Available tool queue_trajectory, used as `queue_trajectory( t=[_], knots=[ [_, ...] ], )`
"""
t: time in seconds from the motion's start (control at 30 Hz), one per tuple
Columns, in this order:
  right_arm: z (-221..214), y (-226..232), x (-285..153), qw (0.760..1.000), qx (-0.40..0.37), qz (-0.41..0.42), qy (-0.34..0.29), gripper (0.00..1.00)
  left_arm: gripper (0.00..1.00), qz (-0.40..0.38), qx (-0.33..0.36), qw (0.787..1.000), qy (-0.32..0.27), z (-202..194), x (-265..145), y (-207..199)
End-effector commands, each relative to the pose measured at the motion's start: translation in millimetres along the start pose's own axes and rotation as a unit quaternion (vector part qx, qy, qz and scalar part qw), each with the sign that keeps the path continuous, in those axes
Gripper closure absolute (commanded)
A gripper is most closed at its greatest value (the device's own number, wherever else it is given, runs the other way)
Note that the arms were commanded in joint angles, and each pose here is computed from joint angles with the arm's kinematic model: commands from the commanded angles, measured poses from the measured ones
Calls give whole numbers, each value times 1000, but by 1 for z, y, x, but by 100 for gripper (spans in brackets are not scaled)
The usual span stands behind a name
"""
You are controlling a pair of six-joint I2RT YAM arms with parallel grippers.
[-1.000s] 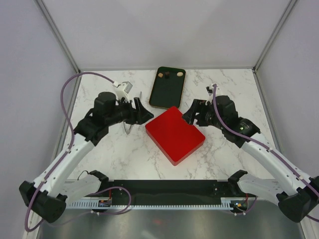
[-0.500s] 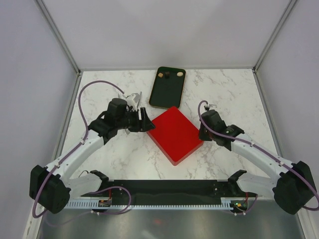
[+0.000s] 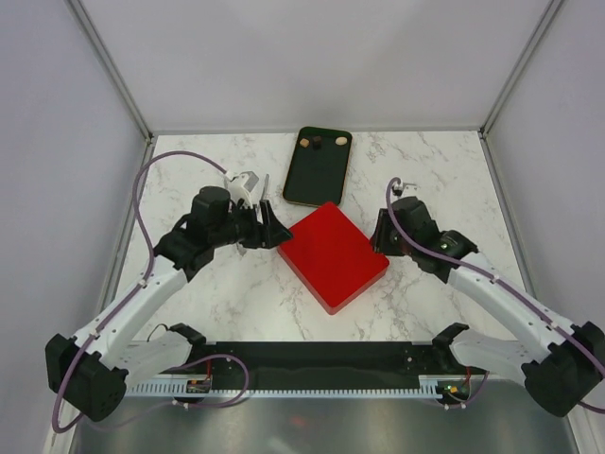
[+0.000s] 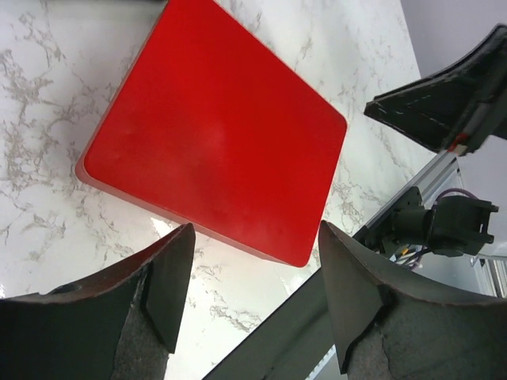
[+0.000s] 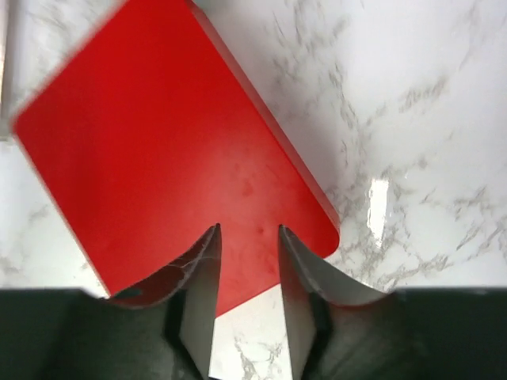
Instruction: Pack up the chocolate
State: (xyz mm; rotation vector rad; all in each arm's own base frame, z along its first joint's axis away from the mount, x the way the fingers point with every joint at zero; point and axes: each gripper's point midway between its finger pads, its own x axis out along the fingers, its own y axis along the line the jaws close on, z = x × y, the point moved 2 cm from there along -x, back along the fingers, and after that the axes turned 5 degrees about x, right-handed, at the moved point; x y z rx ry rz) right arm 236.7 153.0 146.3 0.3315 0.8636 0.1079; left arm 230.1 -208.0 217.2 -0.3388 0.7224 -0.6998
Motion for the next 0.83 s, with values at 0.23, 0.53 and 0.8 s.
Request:
queue_trajectory(
  t=[0.23, 0.53, 0.8],
  knots=[
    [99, 15, -135, 969, 54, 79, -230, 2, 0, -64, 90, 984, -140, 48, -82, -54],
    [93, -2, -158, 956, 75, 90, -270, 2, 0, -84, 126, 970, -189, 37, -116, -63],
    [94, -3, -165, 952, 74, 97, -279, 2, 0, -72, 138, 966, -207, 37, -126, -60]
  ],
)
